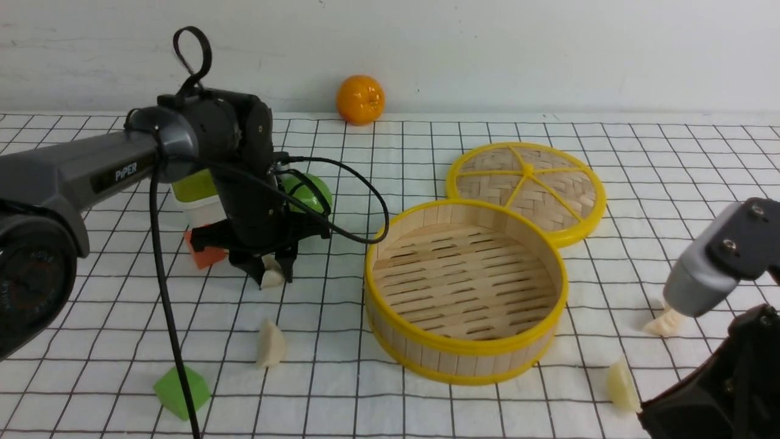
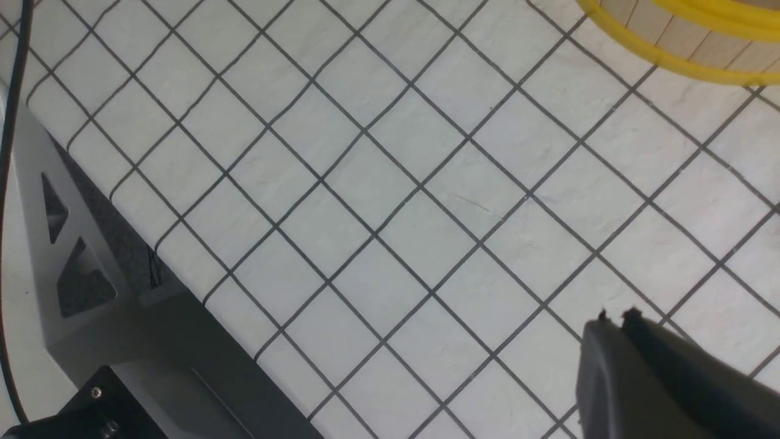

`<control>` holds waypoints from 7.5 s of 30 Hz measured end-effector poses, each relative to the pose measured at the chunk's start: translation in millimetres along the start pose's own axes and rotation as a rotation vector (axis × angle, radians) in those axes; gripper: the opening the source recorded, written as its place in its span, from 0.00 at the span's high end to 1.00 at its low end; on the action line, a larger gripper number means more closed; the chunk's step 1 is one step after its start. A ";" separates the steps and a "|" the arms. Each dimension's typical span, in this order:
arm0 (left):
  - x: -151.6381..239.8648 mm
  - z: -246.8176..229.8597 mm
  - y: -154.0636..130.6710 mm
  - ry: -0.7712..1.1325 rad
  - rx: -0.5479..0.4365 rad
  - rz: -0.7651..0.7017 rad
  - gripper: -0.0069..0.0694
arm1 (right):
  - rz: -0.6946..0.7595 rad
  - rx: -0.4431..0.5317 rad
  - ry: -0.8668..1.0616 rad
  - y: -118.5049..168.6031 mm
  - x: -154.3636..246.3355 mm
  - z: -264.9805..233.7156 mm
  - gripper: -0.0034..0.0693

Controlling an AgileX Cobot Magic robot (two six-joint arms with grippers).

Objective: Put the dumplings into the steamer on the table with the white tablecloth.
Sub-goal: 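Reach for and grasp a dumpling on the table with the left gripper, then place the dumpling into the bamboo steamer basket with the left gripper, then reach for and grasp a dumpling on the table with the left gripper, then place the dumpling into the bamboo steamer basket with the left gripper, then reach for and grasp a dumpling lying on the table beside the steamer, then place the dumpling in the bamboo steamer basket with the right gripper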

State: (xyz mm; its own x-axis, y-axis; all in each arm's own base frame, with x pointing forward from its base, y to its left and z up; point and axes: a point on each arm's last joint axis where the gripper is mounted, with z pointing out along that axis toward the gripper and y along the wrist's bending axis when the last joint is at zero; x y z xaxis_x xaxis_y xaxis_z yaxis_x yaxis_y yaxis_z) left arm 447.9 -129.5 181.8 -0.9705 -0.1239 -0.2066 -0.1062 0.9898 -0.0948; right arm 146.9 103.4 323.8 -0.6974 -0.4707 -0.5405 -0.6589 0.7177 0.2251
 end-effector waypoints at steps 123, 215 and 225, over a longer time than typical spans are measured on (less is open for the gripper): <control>99.3 -113.6 -74.3 -0.228 0.147 0.287 0.60 | -0.010 0.014 -0.109 23.6 32.9 -51.3 0.78; 323.7 -188.8 98.6 -0.432 0.355 0.296 0.84 | 0.436 0.334 0.245 -152.0 -14.4 154.6 0.62; 322.4 -188.9 99.7 -0.447 0.337 0.306 0.83 | 0.278 0.209 0.143 -89.8 -120.1 114.6 0.61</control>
State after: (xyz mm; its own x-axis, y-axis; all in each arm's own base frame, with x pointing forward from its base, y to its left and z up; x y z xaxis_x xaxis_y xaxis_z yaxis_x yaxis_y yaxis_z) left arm 83.6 -57.5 289.6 -0.7546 0.0715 -0.6523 0.3060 0.9177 -0.2534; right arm 322.1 154.3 275.6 -0.8835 -0.2996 -0.3601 -0.3777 0.9104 0.1691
